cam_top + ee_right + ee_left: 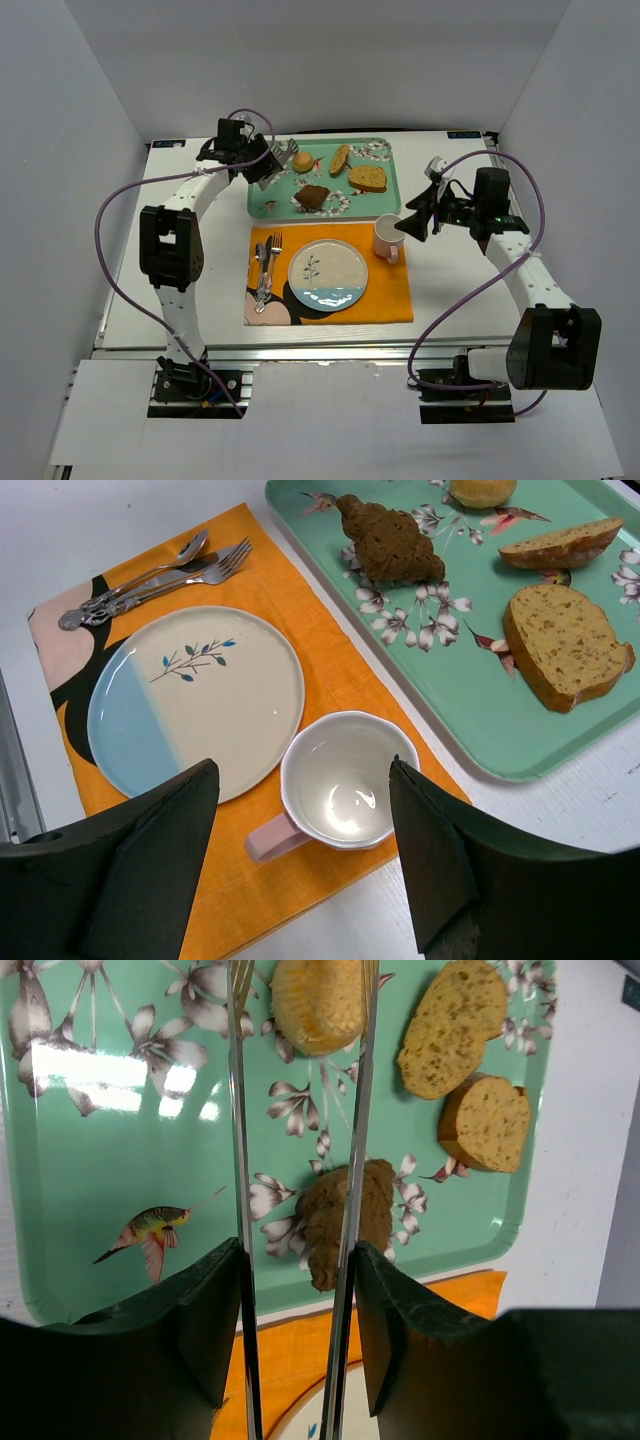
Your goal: Place the bread
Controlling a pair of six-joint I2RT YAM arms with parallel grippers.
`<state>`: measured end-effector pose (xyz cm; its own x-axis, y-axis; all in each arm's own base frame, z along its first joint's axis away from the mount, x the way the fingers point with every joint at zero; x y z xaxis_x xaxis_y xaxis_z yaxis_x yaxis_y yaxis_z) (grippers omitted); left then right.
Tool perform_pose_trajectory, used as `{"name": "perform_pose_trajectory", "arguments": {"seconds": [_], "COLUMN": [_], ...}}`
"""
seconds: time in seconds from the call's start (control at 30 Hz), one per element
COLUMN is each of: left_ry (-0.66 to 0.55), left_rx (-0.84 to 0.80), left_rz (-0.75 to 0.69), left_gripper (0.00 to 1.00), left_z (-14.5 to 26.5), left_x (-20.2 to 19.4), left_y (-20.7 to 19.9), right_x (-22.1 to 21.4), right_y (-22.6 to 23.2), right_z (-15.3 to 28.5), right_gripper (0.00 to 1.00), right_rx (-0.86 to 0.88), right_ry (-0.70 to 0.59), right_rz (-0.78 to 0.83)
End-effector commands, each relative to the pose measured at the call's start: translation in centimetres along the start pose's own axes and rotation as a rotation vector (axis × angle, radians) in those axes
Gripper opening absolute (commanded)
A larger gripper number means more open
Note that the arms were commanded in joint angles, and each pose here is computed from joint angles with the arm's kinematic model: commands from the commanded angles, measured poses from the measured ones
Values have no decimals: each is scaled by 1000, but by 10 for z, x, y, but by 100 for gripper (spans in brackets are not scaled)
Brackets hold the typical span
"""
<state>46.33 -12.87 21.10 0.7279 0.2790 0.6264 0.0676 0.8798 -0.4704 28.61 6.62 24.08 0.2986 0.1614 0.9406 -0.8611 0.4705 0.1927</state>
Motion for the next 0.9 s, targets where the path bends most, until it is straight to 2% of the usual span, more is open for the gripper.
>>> {"name": "perform_pose_trajectory", "arguments": {"seconds": [0.0, 0.33, 0.87], "left_ry": [-7, 4, -2], "left_rx": [-28, -69, -154], "left_rz": [-15, 9, 71], "left_gripper": [57, 59, 60], "left_z": [-2, -18, -20], "left_x": [7, 4, -2], "left_y": [-3, -3, -8], "right_x": [8, 8, 6], "right_y": [-2, -3, -3], "right_z": [0, 0, -1], "right_gripper": [74, 74, 74], "right_rx": [16, 12, 16], "right_ry": [-27, -25, -22], "right_rz": [25, 22, 14]}}
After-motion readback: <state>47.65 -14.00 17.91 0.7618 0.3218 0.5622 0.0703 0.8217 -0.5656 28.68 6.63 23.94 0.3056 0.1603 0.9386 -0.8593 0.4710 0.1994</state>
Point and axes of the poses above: each gripper's point midway between its finger pads, its own z axis back along the fingers, its own y axis along the line the jaws close on, x = y × z, the point moved 10 cm from there along z, back along the fingers, and after that the axes turned 8 degrees about -z, right-handed, at the moved point
